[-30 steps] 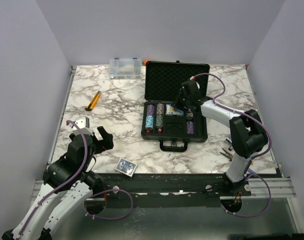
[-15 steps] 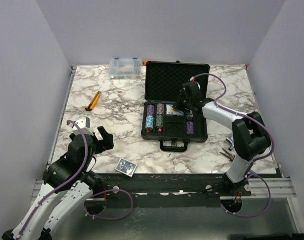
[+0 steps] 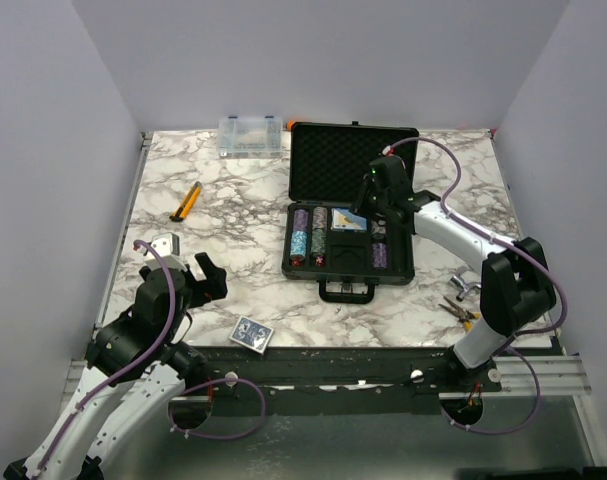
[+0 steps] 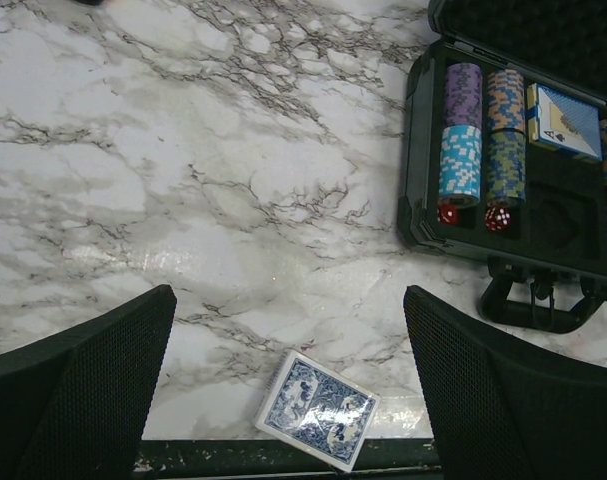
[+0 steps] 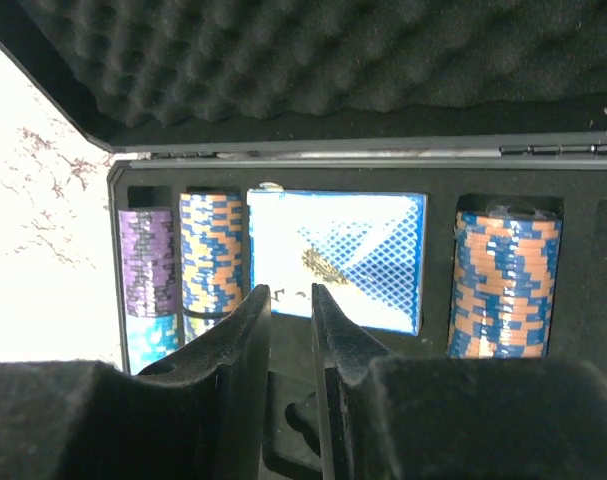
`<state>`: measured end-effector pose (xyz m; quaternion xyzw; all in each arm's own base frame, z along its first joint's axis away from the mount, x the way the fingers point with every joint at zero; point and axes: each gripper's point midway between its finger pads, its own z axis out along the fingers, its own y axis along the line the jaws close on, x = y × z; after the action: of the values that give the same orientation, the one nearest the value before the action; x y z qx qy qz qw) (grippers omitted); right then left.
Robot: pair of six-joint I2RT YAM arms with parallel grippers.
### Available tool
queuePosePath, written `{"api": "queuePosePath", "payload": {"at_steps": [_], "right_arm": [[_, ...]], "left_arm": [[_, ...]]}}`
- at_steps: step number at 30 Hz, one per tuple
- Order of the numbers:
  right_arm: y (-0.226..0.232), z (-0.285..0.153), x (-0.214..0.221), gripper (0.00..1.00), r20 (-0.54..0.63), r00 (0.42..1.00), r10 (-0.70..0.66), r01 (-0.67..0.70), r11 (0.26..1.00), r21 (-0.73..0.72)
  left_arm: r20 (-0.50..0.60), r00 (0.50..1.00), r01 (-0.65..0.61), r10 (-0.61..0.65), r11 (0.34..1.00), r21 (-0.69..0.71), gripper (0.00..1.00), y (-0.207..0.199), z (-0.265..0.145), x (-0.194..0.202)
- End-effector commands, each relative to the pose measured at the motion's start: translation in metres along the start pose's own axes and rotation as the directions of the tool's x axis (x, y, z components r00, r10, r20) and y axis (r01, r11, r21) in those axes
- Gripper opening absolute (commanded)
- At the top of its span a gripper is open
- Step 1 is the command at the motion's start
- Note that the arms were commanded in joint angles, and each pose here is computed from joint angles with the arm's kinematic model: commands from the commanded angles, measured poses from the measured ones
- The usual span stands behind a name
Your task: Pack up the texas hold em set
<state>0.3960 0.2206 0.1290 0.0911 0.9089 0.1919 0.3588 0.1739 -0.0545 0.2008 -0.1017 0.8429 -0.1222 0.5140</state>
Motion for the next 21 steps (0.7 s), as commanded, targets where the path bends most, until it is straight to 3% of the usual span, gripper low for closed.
{"api": "queuePosePath", "payload": {"at_steps": [1,11,21], "right_arm": [[-0.010,-0.002,0.029,0.27,-0.074,0.997,-0.003,0.004,1.000,0.012],[-0.041,0.020,0.082,0.26,-0.203,0.979,-0.010,0.025,0.997,0.069],[-0.037,0.011,0.074,0.27,-0.205,0.979,-0.025,0.040,0.997,0.066]], "left_arm": [[-0.022,1.000,-0.015,0.015,1.000,0.021,0.95,-0.004,0.003,0.005],[-0.036,0.999,-0.019,0.020,1.000,0.024,0.95,-0.006,0.005,0.008],[-0.020,1.000,-0.008,0.009,1.000,0.028,0.95,-0.005,0.002,0.006]]}}
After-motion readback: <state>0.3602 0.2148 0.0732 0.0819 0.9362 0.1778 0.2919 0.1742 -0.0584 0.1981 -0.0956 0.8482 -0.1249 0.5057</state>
